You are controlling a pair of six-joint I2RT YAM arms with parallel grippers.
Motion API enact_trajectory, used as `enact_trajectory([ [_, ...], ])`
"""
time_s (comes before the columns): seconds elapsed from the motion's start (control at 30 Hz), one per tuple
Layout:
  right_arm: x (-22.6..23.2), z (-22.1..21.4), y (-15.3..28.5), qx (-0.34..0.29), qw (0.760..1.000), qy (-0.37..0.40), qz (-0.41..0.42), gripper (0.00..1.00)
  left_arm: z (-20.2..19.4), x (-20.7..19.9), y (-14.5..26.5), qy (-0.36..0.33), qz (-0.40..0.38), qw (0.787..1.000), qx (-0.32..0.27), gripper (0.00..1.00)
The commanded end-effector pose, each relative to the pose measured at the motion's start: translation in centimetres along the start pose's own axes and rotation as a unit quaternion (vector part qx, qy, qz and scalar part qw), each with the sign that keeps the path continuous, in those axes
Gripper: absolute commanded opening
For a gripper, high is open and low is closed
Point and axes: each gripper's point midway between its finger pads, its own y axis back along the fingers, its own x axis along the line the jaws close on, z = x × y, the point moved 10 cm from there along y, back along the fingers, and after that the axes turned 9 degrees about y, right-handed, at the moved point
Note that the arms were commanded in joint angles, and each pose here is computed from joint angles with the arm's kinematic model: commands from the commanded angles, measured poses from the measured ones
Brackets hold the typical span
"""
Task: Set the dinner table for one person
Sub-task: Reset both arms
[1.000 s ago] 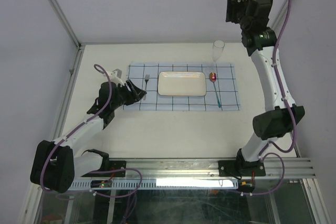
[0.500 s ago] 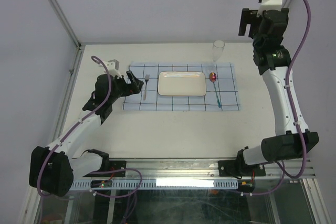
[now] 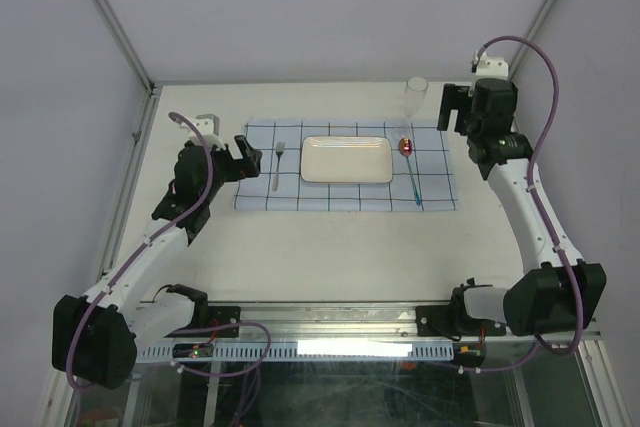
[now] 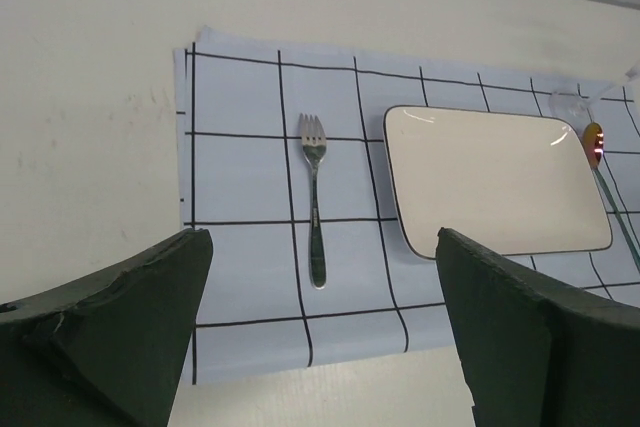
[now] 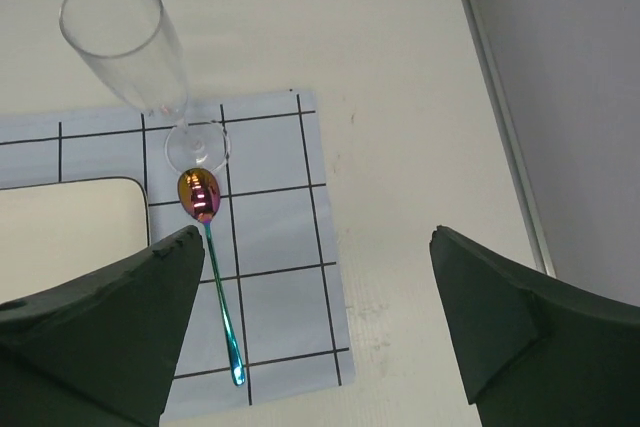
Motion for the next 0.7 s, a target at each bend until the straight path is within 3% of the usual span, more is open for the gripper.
enact_trajectory([
  [0.0, -0.2, 0.6, 1.7, -0.056, 0.998, -0.041, 0.01, 0.99, 1.7, -0.1, 0.8, -0.05, -0.008, 0.996, -0.08, 0.99],
  [0.17, 0.8, -2.3, 0.6, -0.015, 0.999, -0.043, 0.023, 0.99, 1.4, 0.8, 1.1, -0.072, 0.012, 0.992, -0.104, 0.99],
  [0.5, 2.2, -6.2, -0.8, 0.011, 0.997, -0.07, 0.04, 0.99, -0.4, 2.9, -0.2, -0.085, 0.093, 0.989, -0.077, 0.99],
  [0.67, 2.3, -7.3, -0.9, 0.008, 0.997, -0.075, 0.031, 0.99, -0.8, 3.2, -0.4, -0.087, 0.094, 0.989, -0.074, 0.99],
])
